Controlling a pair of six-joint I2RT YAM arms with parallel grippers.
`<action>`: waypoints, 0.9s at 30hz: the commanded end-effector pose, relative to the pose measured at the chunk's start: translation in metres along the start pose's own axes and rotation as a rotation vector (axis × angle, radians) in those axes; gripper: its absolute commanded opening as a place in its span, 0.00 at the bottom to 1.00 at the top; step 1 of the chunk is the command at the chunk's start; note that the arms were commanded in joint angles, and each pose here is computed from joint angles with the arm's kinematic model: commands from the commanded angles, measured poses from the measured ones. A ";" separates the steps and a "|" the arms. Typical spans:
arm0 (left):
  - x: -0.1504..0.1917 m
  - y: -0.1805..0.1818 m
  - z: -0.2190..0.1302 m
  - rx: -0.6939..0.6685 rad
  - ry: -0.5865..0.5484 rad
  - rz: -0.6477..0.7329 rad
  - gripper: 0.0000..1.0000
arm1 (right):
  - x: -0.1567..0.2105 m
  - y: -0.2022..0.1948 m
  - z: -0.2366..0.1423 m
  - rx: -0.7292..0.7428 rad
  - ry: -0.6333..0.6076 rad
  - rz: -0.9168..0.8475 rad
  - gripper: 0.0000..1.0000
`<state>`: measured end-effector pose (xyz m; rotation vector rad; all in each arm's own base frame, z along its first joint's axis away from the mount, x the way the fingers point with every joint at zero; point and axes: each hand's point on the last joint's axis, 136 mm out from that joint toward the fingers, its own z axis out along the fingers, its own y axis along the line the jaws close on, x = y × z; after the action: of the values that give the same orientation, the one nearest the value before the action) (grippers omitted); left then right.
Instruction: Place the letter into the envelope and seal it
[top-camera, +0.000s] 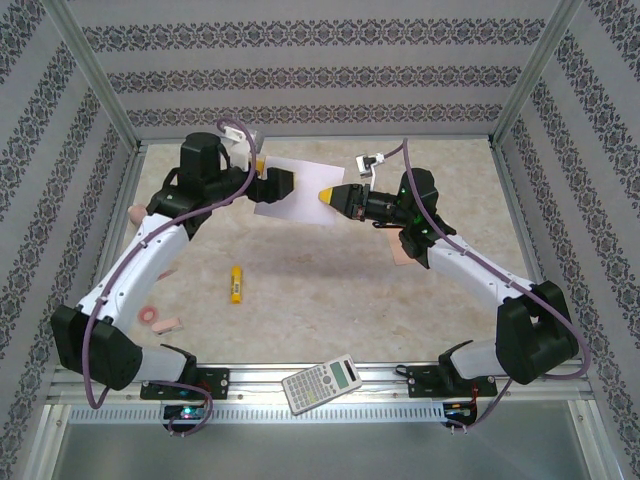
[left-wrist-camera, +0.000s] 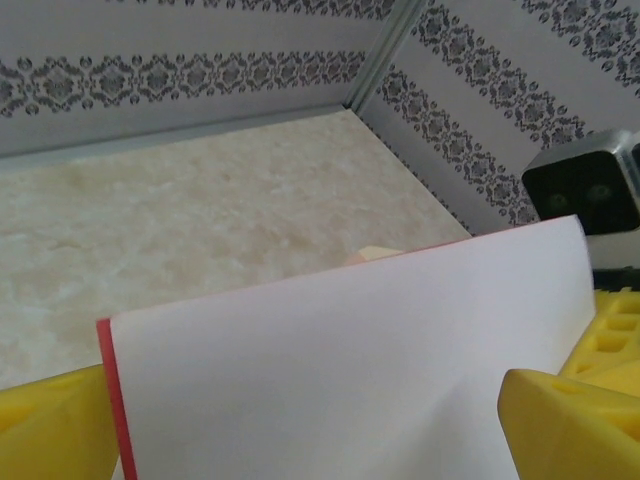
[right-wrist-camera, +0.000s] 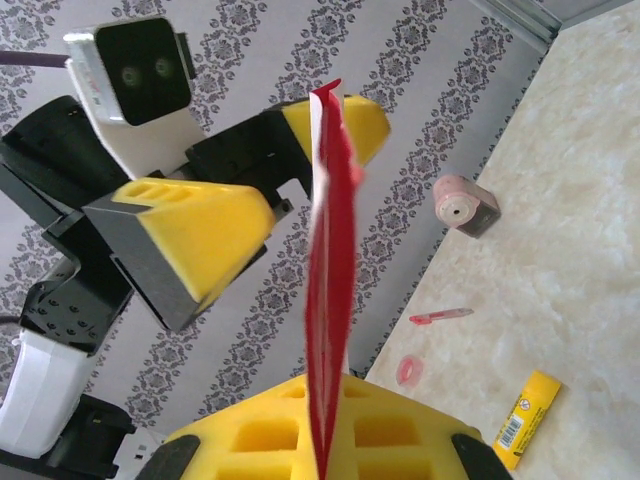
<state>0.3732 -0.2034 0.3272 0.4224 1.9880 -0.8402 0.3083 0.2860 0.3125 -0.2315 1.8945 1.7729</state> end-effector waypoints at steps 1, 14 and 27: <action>0.004 -0.008 -0.002 0.055 -0.008 -0.030 0.94 | -0.001 0.006 -0.003 -0.023 0.001 -0.044 0.00; 0.000 -0.018 0.003 0.175 -0.127 -0.129 0.93 | -0.007 0.023 0.009 -0.124 -0.004 -0.061 0.00; -0.022 -0.010 -0.031 0.105 -0.147 -0.027 0.94 | -0.007 0.011 0.001 -0.068 0.009 -0.062 0.00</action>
<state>0.3699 -0.1994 0.3287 0.3276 1.8924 -1.0319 0.3118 0.2920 0.3150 -0.2743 1.8447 1.8312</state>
